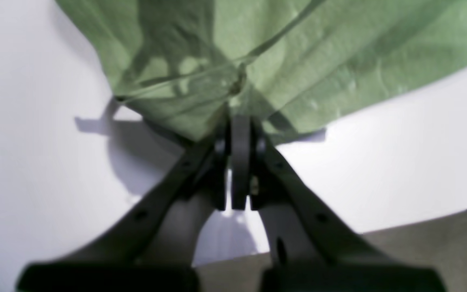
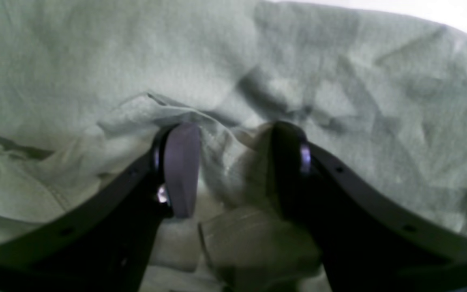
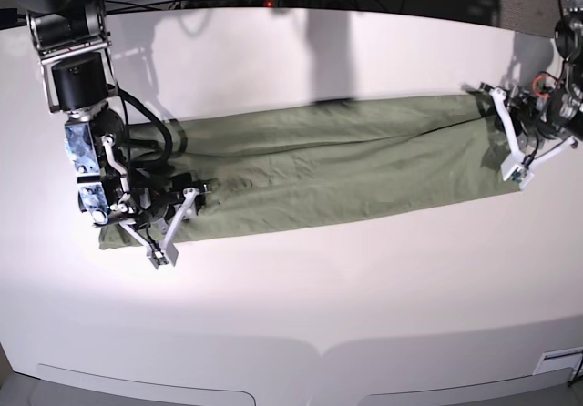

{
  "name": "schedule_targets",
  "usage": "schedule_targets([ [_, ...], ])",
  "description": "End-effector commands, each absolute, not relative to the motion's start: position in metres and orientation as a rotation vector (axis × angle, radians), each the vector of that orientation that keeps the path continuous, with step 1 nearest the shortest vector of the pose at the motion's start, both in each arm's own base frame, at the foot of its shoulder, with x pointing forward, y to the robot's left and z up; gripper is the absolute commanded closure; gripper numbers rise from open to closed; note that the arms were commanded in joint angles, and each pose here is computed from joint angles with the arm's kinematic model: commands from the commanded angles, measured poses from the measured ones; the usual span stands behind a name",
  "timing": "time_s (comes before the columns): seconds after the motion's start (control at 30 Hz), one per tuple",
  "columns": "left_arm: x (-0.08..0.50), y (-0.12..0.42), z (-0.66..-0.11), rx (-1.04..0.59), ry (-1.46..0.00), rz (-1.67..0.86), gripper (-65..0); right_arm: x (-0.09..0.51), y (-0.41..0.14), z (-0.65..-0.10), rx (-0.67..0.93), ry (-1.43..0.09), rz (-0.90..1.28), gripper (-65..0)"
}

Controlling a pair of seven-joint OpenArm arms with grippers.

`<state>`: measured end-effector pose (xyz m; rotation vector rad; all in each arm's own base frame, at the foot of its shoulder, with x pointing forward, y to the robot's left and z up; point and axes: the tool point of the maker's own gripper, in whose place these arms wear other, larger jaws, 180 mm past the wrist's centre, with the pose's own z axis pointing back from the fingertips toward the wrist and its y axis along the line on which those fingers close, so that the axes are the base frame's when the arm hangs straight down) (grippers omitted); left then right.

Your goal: Fold the T-shirt properly

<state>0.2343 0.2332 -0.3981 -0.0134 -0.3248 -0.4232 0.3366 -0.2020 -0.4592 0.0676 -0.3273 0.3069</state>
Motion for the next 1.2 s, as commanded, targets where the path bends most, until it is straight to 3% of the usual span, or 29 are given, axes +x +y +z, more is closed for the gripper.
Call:
schedule_targets([
  [0.0, 0.240, 0.239, -0.390, 0.008, -0.345, -0.428, 0.0, 0.309, -0.229, -0.473, -0.020, -0.187, 0.294, -30.6],
  [0.4, 0.228, 0.237, -0.398, -0.005, -0.330, -0.431, 0.0, 0.309, -0.229, -0.473, -0.020, -0.187, 0.294, -30.6],
  [0.53, 0.246, 0.235, -0.391, 0.010, -0.440, -0.440, -23.7, 0.309, -0.229, -0.473, -0.020, -0.187, 0.294, -30.6],
  [0.63, 0.257, 0.238, -0.385, 0.042, -0.502, -0.453, -32.8, 0.309, -0.229, -0.473, -0.020, -0.187, 0.294, -30.6],
  [0.8, 0.258, 0.245, -0.385, 0.087, -0.500, -0.459, -33.5, 0.311, -0.228, -0.472, -0.020, -0.197, 0.294, -30.6],
  [0.97, 0.270, 0.218, -0.379, -0.054, -0.607, -0.350, -33.5, 0.326, -0.224, -0.460, -0.019, -0.248, 0.303, -30.6],
  [1.17, 0.275, 0.191, -0.388, -0.079, -0.661, -0.314, -33.5, 0.346, -0.225, -0.437, -0.014, -0.345, 0.279, -30.6],
])
